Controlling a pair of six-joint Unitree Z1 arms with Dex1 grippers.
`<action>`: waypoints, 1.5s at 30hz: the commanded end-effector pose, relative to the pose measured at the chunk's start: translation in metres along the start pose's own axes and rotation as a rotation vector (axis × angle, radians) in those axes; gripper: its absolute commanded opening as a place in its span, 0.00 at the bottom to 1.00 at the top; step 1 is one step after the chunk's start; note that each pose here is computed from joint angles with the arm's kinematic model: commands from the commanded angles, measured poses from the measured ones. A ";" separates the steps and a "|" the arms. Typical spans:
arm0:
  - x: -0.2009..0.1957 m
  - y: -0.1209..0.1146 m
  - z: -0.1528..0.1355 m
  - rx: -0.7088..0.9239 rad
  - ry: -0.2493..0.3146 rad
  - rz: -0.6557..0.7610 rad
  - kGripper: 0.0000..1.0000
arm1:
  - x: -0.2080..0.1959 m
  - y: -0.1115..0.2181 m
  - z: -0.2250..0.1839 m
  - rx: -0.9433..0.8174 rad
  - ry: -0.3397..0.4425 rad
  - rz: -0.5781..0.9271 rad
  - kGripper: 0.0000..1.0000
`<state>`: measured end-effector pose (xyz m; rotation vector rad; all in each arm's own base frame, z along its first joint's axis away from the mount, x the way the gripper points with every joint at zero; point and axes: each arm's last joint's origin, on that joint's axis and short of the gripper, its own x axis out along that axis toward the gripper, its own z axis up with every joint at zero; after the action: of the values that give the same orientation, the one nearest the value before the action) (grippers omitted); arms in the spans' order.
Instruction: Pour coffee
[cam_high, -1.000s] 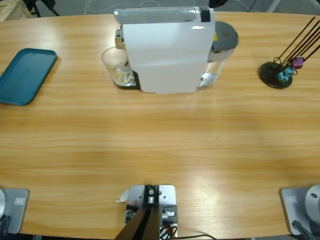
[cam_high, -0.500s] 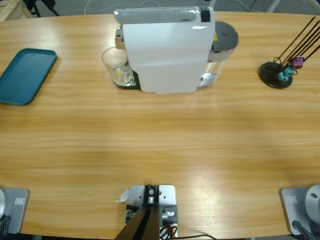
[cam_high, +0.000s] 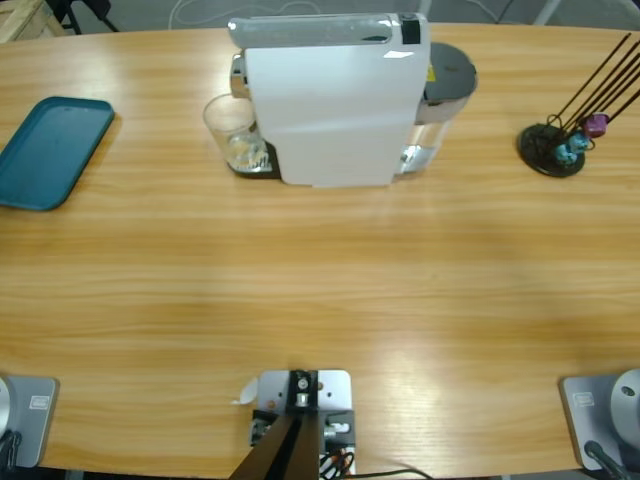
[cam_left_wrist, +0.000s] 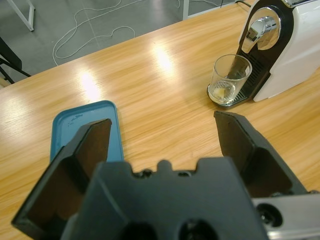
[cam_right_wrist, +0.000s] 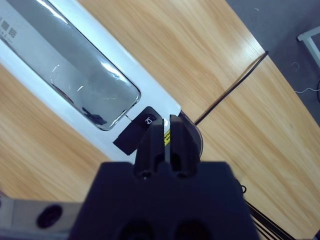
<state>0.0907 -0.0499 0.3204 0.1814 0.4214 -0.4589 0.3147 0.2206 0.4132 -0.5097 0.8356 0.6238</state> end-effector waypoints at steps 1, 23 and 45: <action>0.008 -0.001 -0.012 0.001 0.051 -0.005 0.89 | 0.032 0.000 -0.004 0.003 0.082 0.009 0.00; 0.008 -0.001 -0.012 0.002 0.049 -0.005 0.89 | 0.036 0.021 -0.011 -0.018 0.113 0.060 0.00; 0.009 -0.001 -0.011 0.004 0.052 -0.007 0.89 | -0.002 0.024 -0.014 0.002 -0.027 0.148 0.58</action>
<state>0.0907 -0.0499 0.3204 0.1814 0.4215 -0.4590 0.3061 0.2292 0.3996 -0.4966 0.8536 0.6582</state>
